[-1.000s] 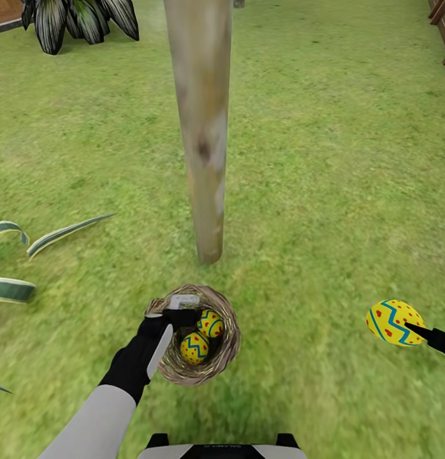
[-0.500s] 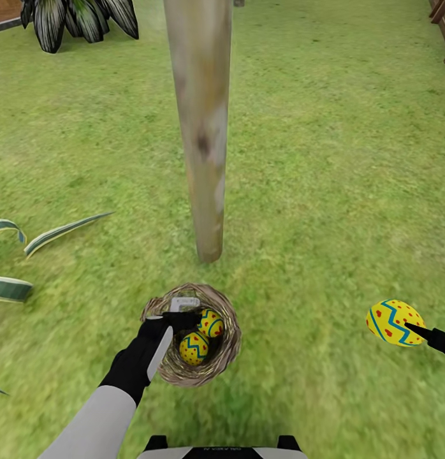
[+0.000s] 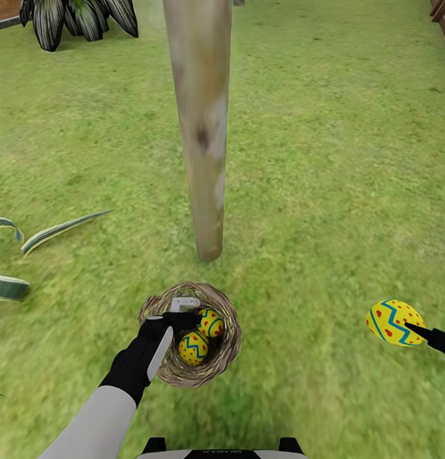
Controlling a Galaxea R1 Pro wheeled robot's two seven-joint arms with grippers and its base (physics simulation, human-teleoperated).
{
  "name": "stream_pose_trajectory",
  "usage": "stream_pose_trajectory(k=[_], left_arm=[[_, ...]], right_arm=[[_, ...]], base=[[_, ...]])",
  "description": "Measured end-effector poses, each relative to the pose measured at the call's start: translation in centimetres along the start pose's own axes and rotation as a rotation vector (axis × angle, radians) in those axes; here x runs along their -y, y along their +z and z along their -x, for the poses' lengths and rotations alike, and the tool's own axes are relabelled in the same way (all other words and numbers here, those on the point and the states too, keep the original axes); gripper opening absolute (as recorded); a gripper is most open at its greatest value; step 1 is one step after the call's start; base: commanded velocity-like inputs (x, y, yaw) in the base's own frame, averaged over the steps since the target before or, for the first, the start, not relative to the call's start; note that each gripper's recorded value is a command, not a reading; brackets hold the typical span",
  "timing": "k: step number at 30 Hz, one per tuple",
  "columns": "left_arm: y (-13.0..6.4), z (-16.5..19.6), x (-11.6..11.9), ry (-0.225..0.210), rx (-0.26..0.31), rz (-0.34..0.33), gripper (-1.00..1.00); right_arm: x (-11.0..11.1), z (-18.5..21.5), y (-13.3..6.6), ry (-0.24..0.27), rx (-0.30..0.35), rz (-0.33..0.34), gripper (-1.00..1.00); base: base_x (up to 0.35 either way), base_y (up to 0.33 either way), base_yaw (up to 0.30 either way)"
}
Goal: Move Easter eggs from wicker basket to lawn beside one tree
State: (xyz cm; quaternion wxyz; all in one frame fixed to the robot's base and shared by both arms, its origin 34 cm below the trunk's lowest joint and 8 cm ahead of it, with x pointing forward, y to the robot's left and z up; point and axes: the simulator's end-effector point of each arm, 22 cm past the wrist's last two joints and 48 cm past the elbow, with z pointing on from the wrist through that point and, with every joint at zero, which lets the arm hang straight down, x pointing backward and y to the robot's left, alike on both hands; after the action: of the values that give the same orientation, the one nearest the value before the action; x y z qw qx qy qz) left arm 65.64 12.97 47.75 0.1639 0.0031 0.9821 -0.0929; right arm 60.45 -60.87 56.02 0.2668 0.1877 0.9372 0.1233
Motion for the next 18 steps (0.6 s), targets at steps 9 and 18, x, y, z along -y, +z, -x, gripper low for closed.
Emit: stream_pose_trajectory(k=[9, 18], left_arm=[[1.4, -0.6, -0.2, 0.0, -0.001, -0.001, 1.0], [2.8, -1.2, -0.3, 0.0, -0.001, -0.007, 1.0]], right_arm=[[0.4, -0.7, 1.2, 0.006, -0.003, 0.005, -1.0], [-0.9, 2.6, 0.5, 0.115, -0.088, 0.09, -1.0]], base=[[0.0, 0.0, 0.0], [0.0, 0.0, 0.0]])
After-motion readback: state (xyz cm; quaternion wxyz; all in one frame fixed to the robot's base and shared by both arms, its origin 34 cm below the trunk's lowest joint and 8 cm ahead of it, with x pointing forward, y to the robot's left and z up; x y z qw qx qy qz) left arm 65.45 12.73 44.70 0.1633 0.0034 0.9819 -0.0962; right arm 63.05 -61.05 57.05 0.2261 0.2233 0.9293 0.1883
